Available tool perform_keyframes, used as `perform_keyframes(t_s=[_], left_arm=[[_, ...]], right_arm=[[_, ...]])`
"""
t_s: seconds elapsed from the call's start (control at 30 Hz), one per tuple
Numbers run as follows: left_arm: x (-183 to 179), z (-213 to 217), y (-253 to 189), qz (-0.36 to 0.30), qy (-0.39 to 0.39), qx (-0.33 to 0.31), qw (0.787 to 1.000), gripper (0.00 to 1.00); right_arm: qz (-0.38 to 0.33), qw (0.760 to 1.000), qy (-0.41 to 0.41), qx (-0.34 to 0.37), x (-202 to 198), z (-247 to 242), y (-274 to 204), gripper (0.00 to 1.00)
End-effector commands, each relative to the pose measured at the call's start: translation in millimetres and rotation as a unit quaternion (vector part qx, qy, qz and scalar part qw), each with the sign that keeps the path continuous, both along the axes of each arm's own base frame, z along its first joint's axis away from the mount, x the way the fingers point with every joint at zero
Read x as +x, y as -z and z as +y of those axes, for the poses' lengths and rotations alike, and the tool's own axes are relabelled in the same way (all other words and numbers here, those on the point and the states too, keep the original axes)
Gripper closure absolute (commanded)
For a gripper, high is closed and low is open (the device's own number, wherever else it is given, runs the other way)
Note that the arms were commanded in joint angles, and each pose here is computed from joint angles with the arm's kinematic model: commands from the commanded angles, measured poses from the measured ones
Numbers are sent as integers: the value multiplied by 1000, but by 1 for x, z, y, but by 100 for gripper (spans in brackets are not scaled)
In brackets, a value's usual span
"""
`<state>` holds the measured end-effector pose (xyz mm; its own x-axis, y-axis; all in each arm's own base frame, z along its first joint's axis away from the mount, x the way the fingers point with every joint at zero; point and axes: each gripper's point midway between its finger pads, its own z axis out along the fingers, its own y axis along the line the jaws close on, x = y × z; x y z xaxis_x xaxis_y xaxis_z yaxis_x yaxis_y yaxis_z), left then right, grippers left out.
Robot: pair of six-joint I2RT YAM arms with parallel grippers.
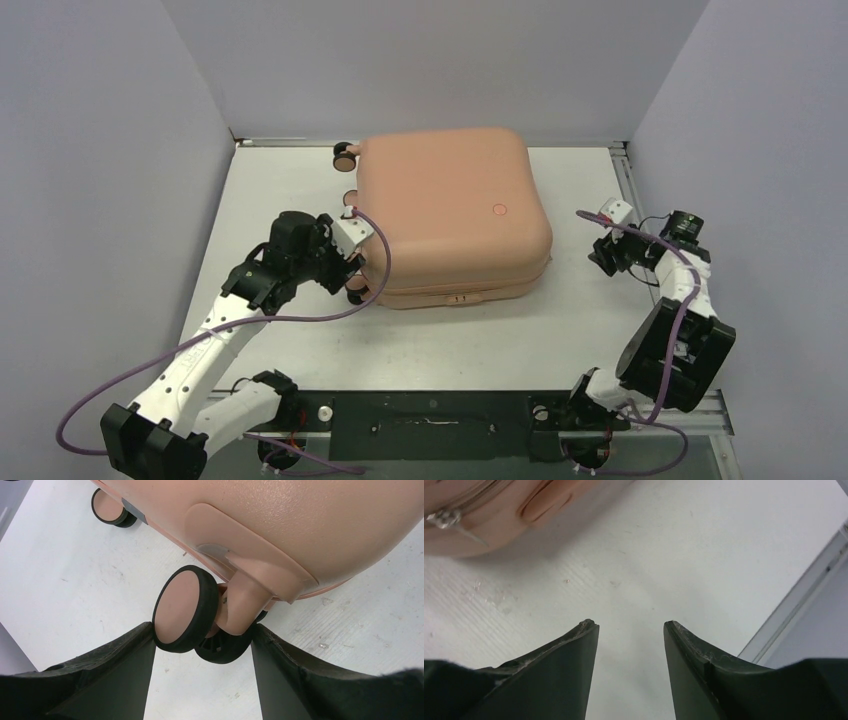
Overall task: Pack the luggage
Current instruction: Zip the luggage at the center of the board.
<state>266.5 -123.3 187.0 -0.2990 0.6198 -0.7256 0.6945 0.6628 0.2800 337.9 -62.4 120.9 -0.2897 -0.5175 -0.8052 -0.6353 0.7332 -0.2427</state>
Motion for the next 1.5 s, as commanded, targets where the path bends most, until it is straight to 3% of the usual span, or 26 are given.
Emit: perform_keyframes(t_s=[0.0,0.1,0.3,0.43,0.53,0.63,0.77,0.9,1.07,1.33,1.37,1.47], left_arm=[[-3,4,16,31,-8,9,999,100],[-4,3,16,33,-8,6,999,100],[-4,10,18,28,-18,20,999,100],[2,25,23,24,-44,55,997,100],[8,35,26,20,-65,77,995,100],[20,43,21,4,-88,84,993,100],[35,60,14,-5,-119,79,990,100],[49,81,8,-12,-135,74,988,100],[58,96,3,-16,-139,68,988,100],[60,102,-17,-34,-132,31,990,100],[58,98,-23,-39,-124,22,991,99],[45,80,-39,-48,-79,-10,996,65]], right_arm=[[10,975,-219,38,-51,50,3,47],[1,952,-289,99,-69,74,1,43],[-29,942,-285,176,-57,95,-11,39],[-18,942,-263,210,-45,93,-18,43],[30,943,-245,224,-42,88,-15,45],[138,945,-200,219,-41,79,3,44],[183,963,-134,144,-40,61,30,39],[117,984,-117,73,-38,51,26,33],[46,983,-155,82,-45,70,5,23],[8,976,-197,93,-48,108,-12,23],[9,974,-203,96,-51,110,-13,23],[9,970,-217,110,-54,116,-11,23]])
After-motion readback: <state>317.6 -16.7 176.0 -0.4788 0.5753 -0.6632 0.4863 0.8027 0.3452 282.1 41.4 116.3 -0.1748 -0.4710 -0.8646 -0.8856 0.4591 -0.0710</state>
